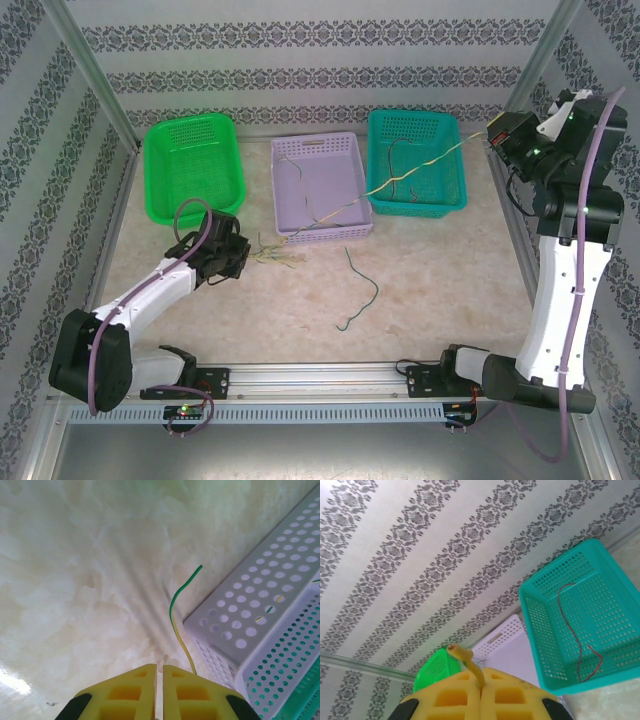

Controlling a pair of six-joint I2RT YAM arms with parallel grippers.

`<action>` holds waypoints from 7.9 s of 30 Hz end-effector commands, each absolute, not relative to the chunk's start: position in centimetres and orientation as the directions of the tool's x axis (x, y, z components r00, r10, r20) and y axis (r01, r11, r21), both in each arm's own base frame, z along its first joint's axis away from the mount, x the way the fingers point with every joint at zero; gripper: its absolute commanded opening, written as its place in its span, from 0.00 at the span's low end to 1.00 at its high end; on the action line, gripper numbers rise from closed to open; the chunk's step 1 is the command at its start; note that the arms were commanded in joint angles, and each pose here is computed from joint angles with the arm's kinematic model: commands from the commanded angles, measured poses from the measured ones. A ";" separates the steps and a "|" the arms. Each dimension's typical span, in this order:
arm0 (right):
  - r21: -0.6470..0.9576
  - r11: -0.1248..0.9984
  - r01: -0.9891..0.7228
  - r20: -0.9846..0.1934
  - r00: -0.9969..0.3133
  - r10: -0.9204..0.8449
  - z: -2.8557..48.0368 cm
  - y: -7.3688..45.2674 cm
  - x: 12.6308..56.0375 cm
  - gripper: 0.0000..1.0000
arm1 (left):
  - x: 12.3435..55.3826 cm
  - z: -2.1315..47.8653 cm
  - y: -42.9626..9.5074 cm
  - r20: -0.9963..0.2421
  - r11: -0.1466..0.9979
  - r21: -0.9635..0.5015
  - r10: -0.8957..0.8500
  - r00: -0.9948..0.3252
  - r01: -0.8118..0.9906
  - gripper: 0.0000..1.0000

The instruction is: Untangle the cables

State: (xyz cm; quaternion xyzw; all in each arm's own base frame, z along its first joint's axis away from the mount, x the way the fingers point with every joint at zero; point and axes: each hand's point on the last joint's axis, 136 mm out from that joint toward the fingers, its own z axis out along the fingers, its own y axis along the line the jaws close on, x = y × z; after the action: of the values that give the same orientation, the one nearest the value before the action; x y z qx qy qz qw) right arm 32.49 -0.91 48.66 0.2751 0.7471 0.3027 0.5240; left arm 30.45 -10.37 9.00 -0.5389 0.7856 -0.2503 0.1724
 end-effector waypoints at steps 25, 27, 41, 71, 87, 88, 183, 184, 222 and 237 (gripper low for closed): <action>0.784 0.588 -0.198 -0.601 -0.007 0.799 55.9 0.1 31.4 0.00 | 23.9 5.0 -1.8 -0.187 0.341 -0.253 -0.935 -0.300 -0.905 0.00; 0.760 0.605 -0.237 -0.625 -0.016 0.780 56.5 1.1 30.8 0.00 | 25.3 5.0 -2.8 -0.169 0.370 -0.290 -0.928 -0.333 -0.883 0.00; 0.717 0.610 -0.338 -0.663 -0.058 0.747 58.1 4.7 31.1 0.00 | 30.2 8.2 -8.3 -0.102 0.429 -0.425 -0.898 -0.428 -0.797 0.61; 0.805 0.539 -0.247 -0.593 -0.307 0.745 46.7 12.8 33.4 0.00 | 32.1 22.7 -10.7 0.205 -0.034 -0.725 -0.964 -0.169 -0.688 0.72; 0.809 0.531 -0.252 -0.587 -0.311 0.748 46.8 14.2 34.4 0.00 | 32.0 24.6 -12.2 0.323 -0.167 -0.692 -0.942 -0.094 -0.702 0.77; 0.811 0.527 -0.255 -0.584 -0.312 0.749 46.9 14.3 34.4 0.00 | 31.9 24.4 -12.3 0.327 -0.165 -0.680 -0.940 -0.094 -0.714 0.77; 0.222 0.567 -0.793 -0.709 -0.530 -0.465 29.8 32.7 34.1 0.00 | 41.3 31.2 -12.9 0.015 0.299 -0.765 -0.877 -0.480 -0.571 0.69; 0.212 0.566 -0.797 -0.708 -0.524 -0.473 29.8 32.9 34.1 0.00 | 41.2 30.9 -12.7 0.031 0.283 -0.762 -0.883 -0.469 -0.583 0.68; 0.565 0.387 -0.729 -0.530 -0.680 -0.507 26.2 33.3 27.8 0.00 | 43.4 39.4 -1.4 -0.750 0.757 -0.637 -0.652 -0.107 -0.148 0.04; 0.058 0.598 -0.799 -0.666 -0.478 -0.573 27.6 30.6 33.4 0.00 | 38.2 32.4 -6.9 -0.121 0.408 -0.710 -0.874 -0.471 -0.575 0.60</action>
State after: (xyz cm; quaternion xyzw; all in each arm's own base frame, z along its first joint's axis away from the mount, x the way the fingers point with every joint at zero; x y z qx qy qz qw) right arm 32.75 31.20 25.15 -0.3879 0.8536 0.2445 0.2471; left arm 40.61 -4.38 37.35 -0.4012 0.7804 -0.2933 0.3795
